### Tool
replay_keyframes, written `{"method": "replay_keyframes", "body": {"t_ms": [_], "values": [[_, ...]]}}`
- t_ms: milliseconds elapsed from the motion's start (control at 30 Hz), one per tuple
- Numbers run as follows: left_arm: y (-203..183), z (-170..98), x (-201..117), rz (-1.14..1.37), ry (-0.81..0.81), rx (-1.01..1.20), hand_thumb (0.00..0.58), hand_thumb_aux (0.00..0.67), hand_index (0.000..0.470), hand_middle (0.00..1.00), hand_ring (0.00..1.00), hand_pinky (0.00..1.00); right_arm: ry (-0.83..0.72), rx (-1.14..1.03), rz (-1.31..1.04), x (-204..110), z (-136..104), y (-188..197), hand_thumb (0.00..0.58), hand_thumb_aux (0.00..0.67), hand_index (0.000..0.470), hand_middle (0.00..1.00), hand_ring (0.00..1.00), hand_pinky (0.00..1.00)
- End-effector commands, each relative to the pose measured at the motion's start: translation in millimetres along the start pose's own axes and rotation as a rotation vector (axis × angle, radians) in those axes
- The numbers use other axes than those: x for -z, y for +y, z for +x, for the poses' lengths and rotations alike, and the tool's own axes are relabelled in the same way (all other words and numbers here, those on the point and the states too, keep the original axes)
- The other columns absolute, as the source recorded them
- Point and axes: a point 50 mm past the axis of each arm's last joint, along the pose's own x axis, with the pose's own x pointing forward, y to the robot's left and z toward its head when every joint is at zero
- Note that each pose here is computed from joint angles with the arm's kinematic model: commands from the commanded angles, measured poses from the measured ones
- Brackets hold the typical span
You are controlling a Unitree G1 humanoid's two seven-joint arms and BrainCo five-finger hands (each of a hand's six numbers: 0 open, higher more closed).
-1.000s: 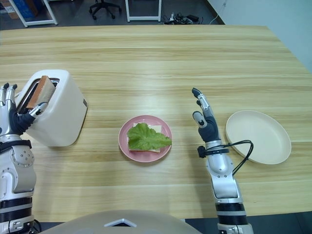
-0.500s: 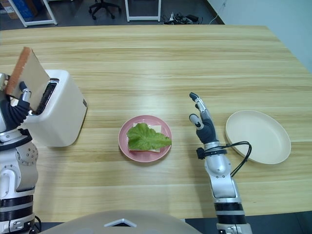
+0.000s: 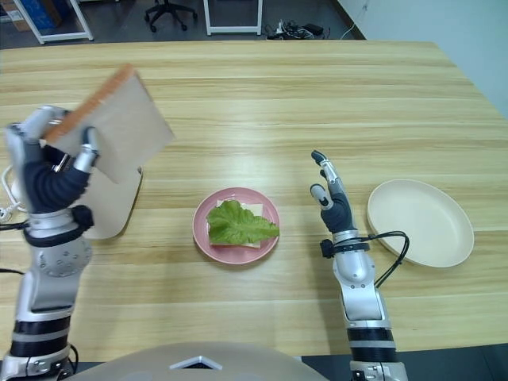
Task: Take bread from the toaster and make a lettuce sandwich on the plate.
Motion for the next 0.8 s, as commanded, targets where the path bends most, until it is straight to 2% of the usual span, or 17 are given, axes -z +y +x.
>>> {"method": "replay_keyframes", "body": {"t_ms": [33,267,433,800], "values": [[-47,-11,8,-0.314,0.114,0.199,0.58,0.67,0.47,1.0,1.0,1.0,0.02,0.023,0.029,4,2,-4,0.0,0.0,0.0,0.0,0.0,0.0],[-120,-43,43,-0.752,0.412,0.655,0.58,0.67,0.47,1.0,1.0,1.0,0.044,0.021,0.045,12,3,-2,0.0,0.0,0.0,0.0,0.0,0.0],[-142,-38,50,-0.807,0.432,0.765,0.58,0.67,0.47,1.0,1.0,1.0,0.056,0.011,0.045,16,4,1,0.0,0.0,0.0,0.0,0.0,0.0],[-157,-37,47,-0.793,0.409,0.935,0.58,0.67,0.47,1.0,1.0,1.0,0.068,-0.001,0.024,19,3,4,0.0,0.0,0.0,0.0,0.0,0.0]]}}
